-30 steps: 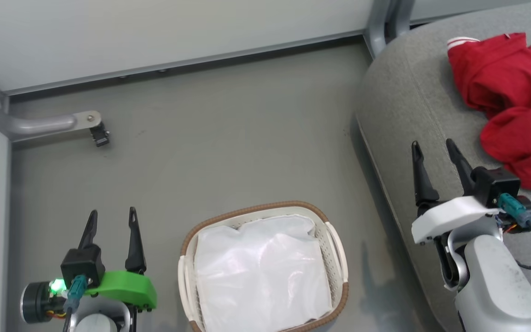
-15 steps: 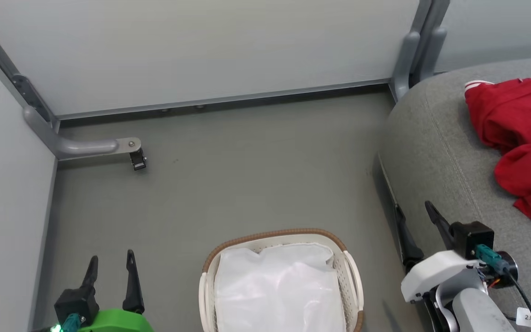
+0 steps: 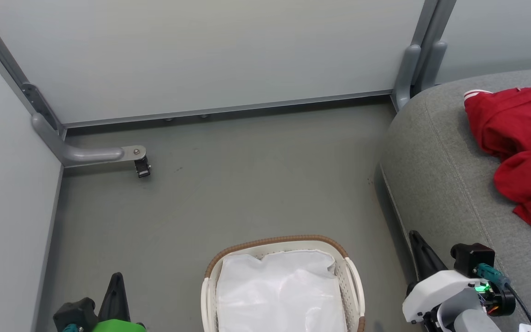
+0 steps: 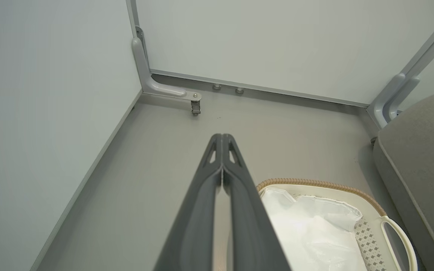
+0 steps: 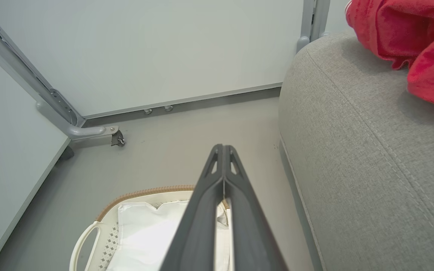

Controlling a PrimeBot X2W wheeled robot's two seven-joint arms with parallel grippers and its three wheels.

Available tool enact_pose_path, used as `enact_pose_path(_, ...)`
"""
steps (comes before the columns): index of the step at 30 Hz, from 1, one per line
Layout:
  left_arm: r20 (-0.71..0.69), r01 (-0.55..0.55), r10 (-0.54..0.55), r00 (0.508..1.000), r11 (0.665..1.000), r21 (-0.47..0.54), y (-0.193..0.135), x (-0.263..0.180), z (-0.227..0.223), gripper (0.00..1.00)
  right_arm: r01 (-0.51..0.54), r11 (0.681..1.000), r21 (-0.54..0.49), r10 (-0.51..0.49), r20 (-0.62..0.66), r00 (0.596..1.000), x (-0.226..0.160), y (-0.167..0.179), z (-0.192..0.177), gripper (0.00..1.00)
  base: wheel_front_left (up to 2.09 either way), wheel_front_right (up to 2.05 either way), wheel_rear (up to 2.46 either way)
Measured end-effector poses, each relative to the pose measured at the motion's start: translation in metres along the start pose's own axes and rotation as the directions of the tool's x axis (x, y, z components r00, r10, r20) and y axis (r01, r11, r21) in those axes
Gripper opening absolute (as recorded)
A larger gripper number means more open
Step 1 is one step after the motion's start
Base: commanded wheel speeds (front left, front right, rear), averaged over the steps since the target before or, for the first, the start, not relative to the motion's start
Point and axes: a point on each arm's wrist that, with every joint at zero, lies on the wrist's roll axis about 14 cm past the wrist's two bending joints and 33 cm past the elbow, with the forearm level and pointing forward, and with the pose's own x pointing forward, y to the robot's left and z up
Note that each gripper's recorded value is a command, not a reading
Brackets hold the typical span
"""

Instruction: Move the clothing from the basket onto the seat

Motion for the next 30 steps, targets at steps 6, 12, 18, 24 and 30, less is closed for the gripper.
enact_pose_path(6, -0.005, -0.024, 0.024, 1.000, 0.993, -0.117, 0.004, 0.001, 0.002, 0.00, 0.033, 0.993, 0.114, -0.034, 0.010, 0.999, 0.000, -0.006, 0.006, 0.00, 0.00, 0.00, 0.00)
enact_pose_path(12, -0.006, -0.034, 0.034, 0.999, 0.974, -0.224, 0.005, 0.002, 0.006, 0.00, 0.055, 0.975, 0.217, -0.059, 0.016, 0.998, -0.001, -0.011, 0.010, 0.00, 0.00, 0.00, 0.00)
enact_pose_path(18, -0.005, -0.041, 0.041, 0.999, 0.948, -0.315, 0.006, 0.005, 0.011, 0.00, 0.069, 0.948, 0.311, -0.080, 0.022, 0.997, -0.001, -0.016, 0.015, 0.00, 0.00, 0.00, 0.00)
enact_pose_path(24, 0.003, -0.034, 0.038, 0.999, 0.914, -0.404, 0.005, 0.008, 0.017, 0.00, 0.076, 0.915, 0.397, -0.095, 0.029, 0.995, -0.001, -0.019, 0.020, 0.00, 0.00, 0.00, 0.00)
enact_pose_path(30, 0.006, -0.028, 0.035, 0.999, 0.877, -0.480, 0.005, 0.010, 0.021, 0.00, 0.078, 0.876, 0.475, -0.107, 0.033, 0.994, -0.001, -0.023, 0.024, 0.00, 0.00, 0.00, 0.00)
